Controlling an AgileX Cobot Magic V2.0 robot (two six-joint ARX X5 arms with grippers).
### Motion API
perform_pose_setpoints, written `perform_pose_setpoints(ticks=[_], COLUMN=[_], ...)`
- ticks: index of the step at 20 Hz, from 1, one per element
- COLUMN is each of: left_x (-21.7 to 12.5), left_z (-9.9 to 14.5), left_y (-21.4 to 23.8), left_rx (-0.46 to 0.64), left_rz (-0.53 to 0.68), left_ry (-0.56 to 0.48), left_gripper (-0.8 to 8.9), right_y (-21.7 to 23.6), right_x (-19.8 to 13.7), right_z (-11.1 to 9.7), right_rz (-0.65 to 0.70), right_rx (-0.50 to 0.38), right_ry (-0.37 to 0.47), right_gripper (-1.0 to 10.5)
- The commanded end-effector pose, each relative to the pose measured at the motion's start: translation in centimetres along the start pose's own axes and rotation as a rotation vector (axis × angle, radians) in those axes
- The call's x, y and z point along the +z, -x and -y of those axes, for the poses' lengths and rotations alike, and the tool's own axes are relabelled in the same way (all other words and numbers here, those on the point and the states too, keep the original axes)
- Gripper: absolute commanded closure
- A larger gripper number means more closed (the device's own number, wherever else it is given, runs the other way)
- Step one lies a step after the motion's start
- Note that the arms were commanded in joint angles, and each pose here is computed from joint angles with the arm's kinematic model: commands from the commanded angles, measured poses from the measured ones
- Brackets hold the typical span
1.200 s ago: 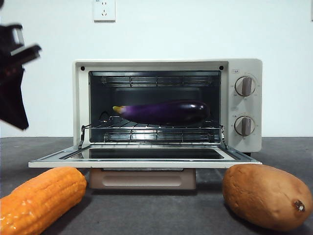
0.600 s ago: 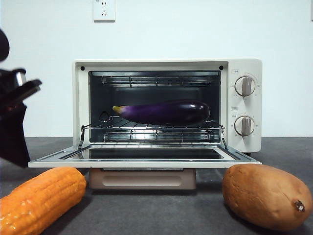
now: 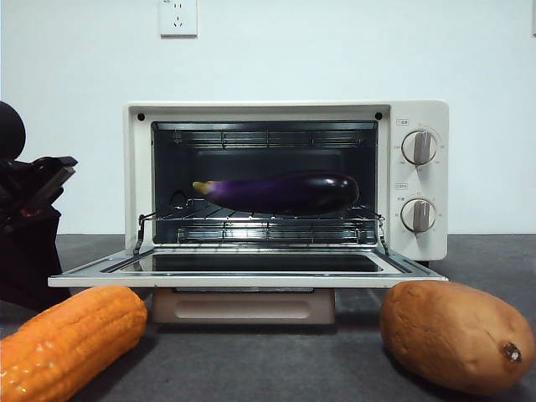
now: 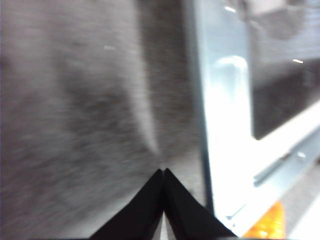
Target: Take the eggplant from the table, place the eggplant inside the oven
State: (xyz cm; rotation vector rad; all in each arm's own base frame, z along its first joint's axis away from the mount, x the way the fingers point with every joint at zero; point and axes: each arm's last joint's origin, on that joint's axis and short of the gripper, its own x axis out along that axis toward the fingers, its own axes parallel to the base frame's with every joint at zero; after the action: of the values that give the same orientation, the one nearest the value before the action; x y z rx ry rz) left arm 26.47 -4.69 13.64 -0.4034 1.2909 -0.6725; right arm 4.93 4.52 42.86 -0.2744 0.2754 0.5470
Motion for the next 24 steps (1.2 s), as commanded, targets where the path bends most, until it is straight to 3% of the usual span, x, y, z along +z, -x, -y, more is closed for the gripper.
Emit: perform_pose_setpoints(ticks=[1,15,24], left_x=[0.2,1.3,5.2], left_z=[-0.4,-1.3,-0.5], left_y=[-0.2,1.8,5.0], left_rx=[-0.050,-0.408,-0.498], left_rz=[0.008,0.147,0.262], left_ry=[-0.025,-0.048,-0.069], left_gripper=[8.08,8.08,8.08], right_y=[0.5,0.6,-1.5], right_x=[0.2,-1.0,-3.2], right_z=[0.2,0.1,-1.1], right_rz=[0.005,-0.099,-0.231], right_rx=[-0.006,0.004,0.096], right_ry=[-0.031,-0.061,-0.057], right_gripper=[9.4,9.4,9.4])
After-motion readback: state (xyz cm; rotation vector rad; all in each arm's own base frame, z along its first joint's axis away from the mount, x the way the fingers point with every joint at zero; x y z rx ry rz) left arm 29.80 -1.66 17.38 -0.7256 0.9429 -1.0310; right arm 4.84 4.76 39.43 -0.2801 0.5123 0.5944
